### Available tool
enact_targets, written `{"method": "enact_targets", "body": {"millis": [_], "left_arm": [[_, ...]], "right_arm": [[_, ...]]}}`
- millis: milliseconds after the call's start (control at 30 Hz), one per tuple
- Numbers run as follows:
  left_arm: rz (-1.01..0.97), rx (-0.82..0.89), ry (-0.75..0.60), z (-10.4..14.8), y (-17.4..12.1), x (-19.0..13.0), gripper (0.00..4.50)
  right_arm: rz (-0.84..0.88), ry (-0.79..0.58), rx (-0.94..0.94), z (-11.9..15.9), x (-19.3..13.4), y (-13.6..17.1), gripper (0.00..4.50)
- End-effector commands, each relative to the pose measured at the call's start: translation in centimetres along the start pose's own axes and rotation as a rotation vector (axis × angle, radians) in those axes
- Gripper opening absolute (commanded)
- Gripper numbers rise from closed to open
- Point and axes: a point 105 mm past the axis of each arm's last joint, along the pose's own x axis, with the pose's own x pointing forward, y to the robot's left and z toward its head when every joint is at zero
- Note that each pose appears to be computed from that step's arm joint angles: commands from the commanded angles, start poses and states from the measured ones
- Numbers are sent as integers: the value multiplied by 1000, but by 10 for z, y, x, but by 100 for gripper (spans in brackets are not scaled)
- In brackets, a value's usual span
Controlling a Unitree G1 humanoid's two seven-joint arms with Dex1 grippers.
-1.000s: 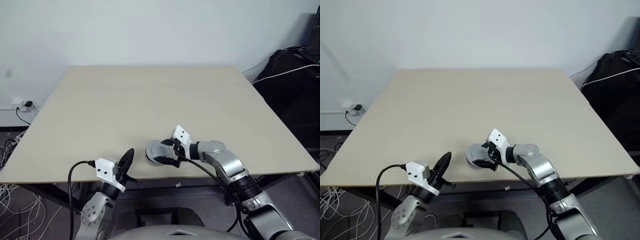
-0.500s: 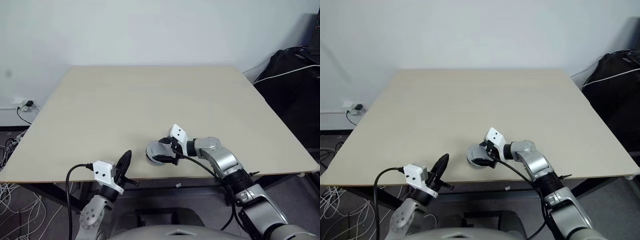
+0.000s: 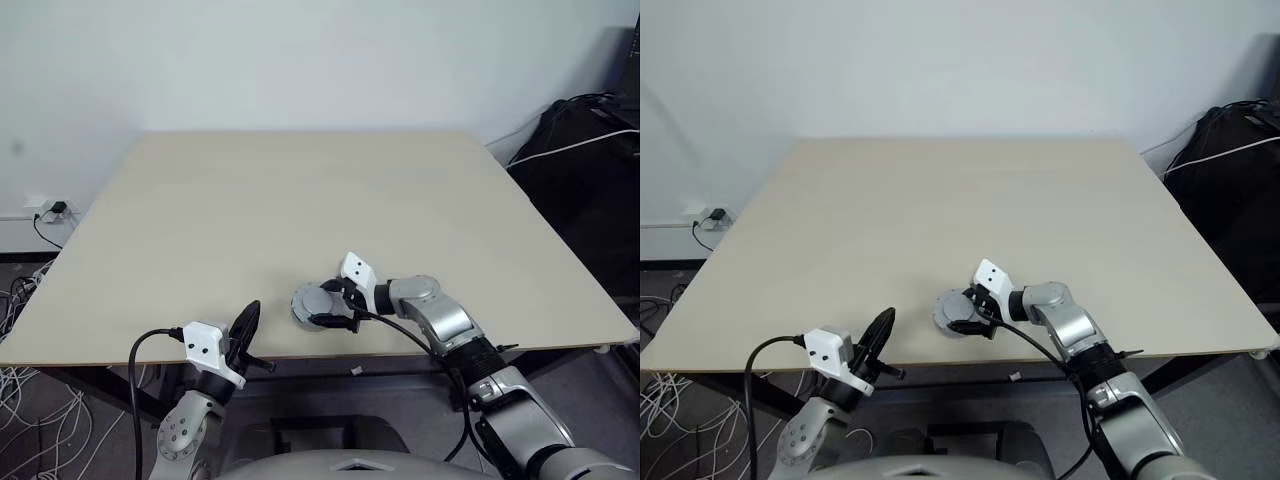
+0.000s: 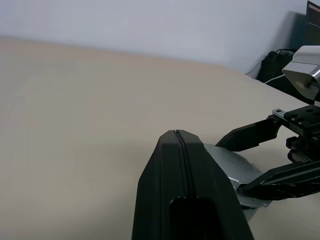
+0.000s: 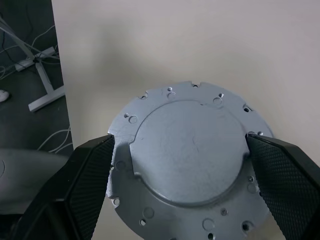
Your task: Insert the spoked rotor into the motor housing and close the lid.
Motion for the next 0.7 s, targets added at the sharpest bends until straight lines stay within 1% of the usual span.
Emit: {"method": "enact_targets", "body": {"millis": [33, 100, 233, 267, 367, 467, 667, 700], "left_arm": [[-3, 19, -64, 14, 0, -1, 0], [-2, 19, -64, 13, 1, -4, 0], [-1, 20, -63, 11, 0, -9, 0], [-1, 20, -63, 11, -1, -10, 0], [-3, 20, -65, 11, -4, -12, 0], [-6, 20, -69, 14, -7, -14, 0], [-10, 18, -75, 19, -5, -3, 0], [-10, 17, -73, 19, -4, -2, 0]], "right_arm": [[-16, -35, -33, 13, -2, -5, 410], [-23, -37, -31, 14, -1, -7, 363], [-27, -40, -32, 14, -1, -7, 225], [-27, -40, -32, 14, -1, -7, 202], [-31, -40, -45, 14, 0, -7, 107], [-31, -44, -52, 15, 0, -6, 107], [-70, -98, -55, 26, -2, -12, 107], [-78, -106, -56, 28, -2, -13, 125]]}}
